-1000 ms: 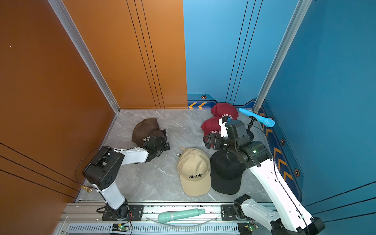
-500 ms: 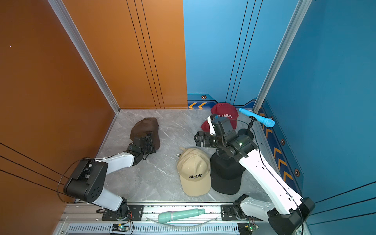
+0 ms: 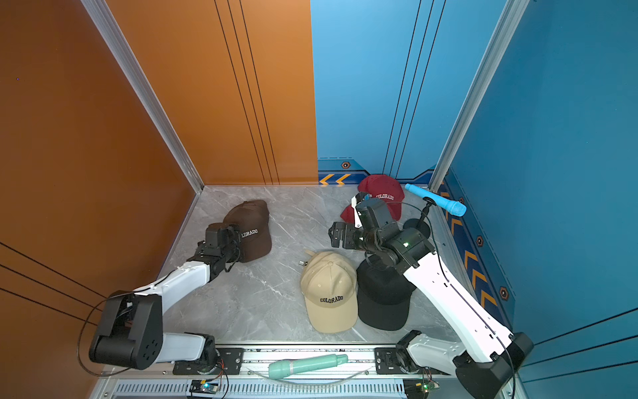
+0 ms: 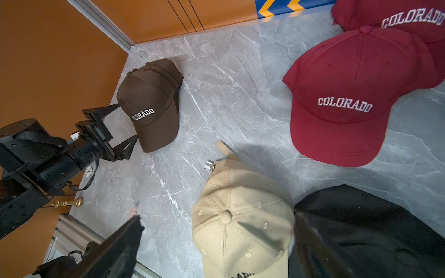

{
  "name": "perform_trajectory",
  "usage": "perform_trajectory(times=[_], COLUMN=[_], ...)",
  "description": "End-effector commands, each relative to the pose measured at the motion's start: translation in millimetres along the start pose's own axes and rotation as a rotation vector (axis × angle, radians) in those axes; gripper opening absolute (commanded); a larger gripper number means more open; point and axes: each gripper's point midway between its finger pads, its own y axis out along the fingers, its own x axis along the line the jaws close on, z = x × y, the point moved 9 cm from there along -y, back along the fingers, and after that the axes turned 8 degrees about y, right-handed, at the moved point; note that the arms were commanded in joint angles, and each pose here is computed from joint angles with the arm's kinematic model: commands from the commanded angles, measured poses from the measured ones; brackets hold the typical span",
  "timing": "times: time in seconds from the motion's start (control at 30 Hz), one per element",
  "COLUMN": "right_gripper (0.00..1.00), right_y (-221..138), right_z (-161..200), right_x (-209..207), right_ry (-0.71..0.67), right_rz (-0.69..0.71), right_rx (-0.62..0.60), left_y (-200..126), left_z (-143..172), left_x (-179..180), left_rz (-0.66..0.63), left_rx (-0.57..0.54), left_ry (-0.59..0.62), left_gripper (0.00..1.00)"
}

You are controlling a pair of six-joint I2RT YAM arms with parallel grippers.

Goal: Stack the baseball caps by color
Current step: Place the baseball cap on the baseball cap.

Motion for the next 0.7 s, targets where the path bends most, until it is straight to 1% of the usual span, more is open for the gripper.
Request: perform_trajectory(times=[0.0,0.07,0.13,0.23,0.27,0.3,0.37,0.43,0.47,0.5,0.53,0.57,0.63,0.67], right_gripper=[1.0,1.0,1.0,1.0,1.0,1.0,1.0,1.0,1.0,1.0,1.0,1.0,1.0,1.0], right_y=[-3.8,-4.4,-4.4,-7.2,-7.4,-8.4,-10.0,-11.3,-12.4,-13.1,-14.0,-15.4,-18.2,-18.9], right_z=[-6.3,-5.6,-4.0,-3.1,-2.7,-2.3,-1.4,0.0,0.6,1.2,2.0,2.2,2.5,2.7], right_x=[4.8,4.0,2.6,1.1,-0.1,-0.9,-3.4,-6.5,-7.5,-9.0,-10.5,-11.6,-14.2,-15.3], right_ry=[0.003,0.0,-0.004,-0.012,-0.012,-0.016,-0.014,-0.009,-0.007,-0.004,-0.003,-0.001,0.003,0.004], right_rz=[-0.001,0.003,0.005,0.003,0.004,0.005,0.003,0.0,-0.002,-0.003,-0.004,-0.006,-0.009,-0.01], right_rx=[-0.03,-0.03,-0.024,-0.022,-0.02,-0.02,-0.019,-0.016,-0.016,-0.016,-0.015,-0.015,-0.016,-0.014], left_y=[-24.3,-35.7,-48.6,-51.6,-49.8,-46.7,-41.4,-37.2,-35.8,-33.0,-30.1,-27.6,-20.2,-17.1], left_z=[8.1,17.3,27.9,43.4,48.3,51.8,63.3,77.8,84.9,93.2,101.7,108.8,122.0,127.4], left_x=[-33.5,-53.9,-79.4,-100.5,-103.5,-106.7,-110.9,-113.8,-113.8,-114.0,-113.2,-111.4,-107.2,-105.5], left_rz=[0.022,-0.015,-0.092,-0.182,-0.204,-0.247,-0.277,-0.322,-0.341,-0.366,-0.38,-0.385,-0.392,-0.396], left_rx=[0.009,0.027,0.039,0.075,0.1,0.122,0.165,0.197,0.205,0.206,0.209,0.213,0.231,0.239], left_ry=[0.176,0.35,0.565,0.825,0.887,0.932,1.028,1.117,1.16,1.201,1.234,1.253,1.26,1.265], left_gripper=[0.98,0.98,0.98,0.98,0.98,1.0,0.94,0.83,0.75,0.62,0.43,0.31,0.13,0.08])
